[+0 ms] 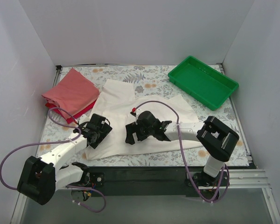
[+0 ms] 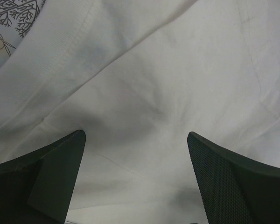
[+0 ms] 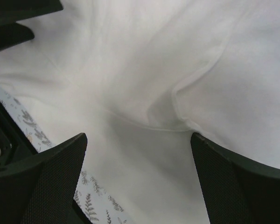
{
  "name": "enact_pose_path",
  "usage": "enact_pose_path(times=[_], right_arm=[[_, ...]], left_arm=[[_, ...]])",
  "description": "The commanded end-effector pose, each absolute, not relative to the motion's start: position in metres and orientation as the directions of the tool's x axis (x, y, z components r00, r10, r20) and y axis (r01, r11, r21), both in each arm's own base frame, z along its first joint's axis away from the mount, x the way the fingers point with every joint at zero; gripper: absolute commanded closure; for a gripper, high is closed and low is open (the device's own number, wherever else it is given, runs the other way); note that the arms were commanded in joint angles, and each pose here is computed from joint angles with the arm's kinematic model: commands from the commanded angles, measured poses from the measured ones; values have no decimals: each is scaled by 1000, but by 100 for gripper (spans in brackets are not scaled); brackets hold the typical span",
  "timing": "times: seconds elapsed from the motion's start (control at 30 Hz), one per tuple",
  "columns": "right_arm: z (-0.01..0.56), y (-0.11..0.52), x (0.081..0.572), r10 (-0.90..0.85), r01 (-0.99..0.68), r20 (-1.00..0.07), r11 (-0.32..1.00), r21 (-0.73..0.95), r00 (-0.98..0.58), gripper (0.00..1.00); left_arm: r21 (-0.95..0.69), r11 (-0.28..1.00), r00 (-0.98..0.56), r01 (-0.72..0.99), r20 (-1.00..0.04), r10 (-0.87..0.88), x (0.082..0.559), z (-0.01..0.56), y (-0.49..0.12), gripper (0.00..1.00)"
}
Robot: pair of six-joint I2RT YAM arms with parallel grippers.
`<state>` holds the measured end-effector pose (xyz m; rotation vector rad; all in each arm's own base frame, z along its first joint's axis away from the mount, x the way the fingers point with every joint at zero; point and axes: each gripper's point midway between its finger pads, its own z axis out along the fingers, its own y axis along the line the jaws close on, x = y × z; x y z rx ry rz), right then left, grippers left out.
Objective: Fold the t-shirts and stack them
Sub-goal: Fold the tshirt
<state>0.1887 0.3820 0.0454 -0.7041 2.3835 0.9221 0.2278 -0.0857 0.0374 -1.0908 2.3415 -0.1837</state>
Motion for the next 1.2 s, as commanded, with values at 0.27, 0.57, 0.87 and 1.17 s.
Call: enact_pose_path(times=[0.27,0.57,0.87,1.17], right_arm=[[68,322,265,-172,-472,-710,845,250,-683,2],[78,193,259,13,-209,-735,955,210,-678,2],[64,93,272,191,56,-737,977,204,-649,2],[38,64,302,279,168,-668,959,227,-690,2]], left_arm=[[-356,635,-477,-686,-439,-761,227,44,-78,10],[-446,657,-491,-608,-439,-752,253,74,-98,10],[-493,709,-603,-505,-386,-698,276,67,-136,10],[-438,710,-617,-551,-359,-701,261,38,-129,10]])
